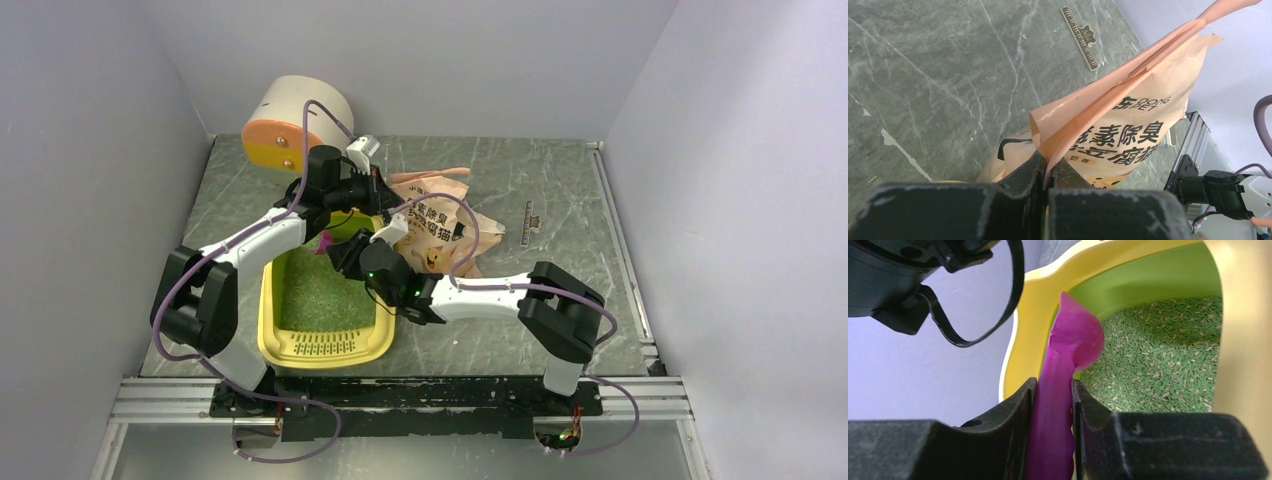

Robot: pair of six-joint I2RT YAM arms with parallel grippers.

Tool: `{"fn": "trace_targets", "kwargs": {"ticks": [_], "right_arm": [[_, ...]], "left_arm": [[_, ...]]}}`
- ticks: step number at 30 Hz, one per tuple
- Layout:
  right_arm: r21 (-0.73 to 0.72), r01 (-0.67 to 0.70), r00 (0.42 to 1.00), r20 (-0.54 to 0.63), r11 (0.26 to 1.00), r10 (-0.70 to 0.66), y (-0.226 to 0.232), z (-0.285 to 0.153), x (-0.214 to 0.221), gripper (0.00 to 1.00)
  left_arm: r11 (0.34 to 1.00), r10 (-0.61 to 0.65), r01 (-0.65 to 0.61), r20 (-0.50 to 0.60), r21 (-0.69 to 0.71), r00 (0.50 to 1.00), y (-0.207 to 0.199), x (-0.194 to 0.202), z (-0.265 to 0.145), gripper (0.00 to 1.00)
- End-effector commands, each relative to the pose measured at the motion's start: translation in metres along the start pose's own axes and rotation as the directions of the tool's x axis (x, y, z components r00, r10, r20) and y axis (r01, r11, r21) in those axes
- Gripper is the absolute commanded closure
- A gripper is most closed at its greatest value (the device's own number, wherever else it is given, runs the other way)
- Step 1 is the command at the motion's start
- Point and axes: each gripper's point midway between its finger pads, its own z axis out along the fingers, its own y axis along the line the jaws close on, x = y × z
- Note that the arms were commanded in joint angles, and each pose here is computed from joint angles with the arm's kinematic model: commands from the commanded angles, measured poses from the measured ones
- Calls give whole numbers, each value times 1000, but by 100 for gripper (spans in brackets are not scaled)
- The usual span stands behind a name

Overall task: Fill the litter box with clean litter
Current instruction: Pour the cat litter into the litter box.

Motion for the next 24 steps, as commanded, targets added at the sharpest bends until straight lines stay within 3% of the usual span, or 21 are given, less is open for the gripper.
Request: {"fn": "trace_targets", "kwargs": {"ticks": [1,7,17,24], "right_arm": [[-46,-29,997,64,999,31,22,7,-14,100],[-11,13,999,40,1000,-13,10,2,-10,100],[111,89,987,122,990,-102,-14,-22,-42,100],[136,154,982,89,979,-167,-21,-41,-48,100]], "left_arm": [[999,43,-44,61,6,997,-3,-24,-4,95],[999,52,-53,67,5,996,-7,-26,-9,95],[998,53,-55,78,15,996,-11,-28,-13,95],[998,55,-56,76,14,996,-12,-26,-15,95]]}}
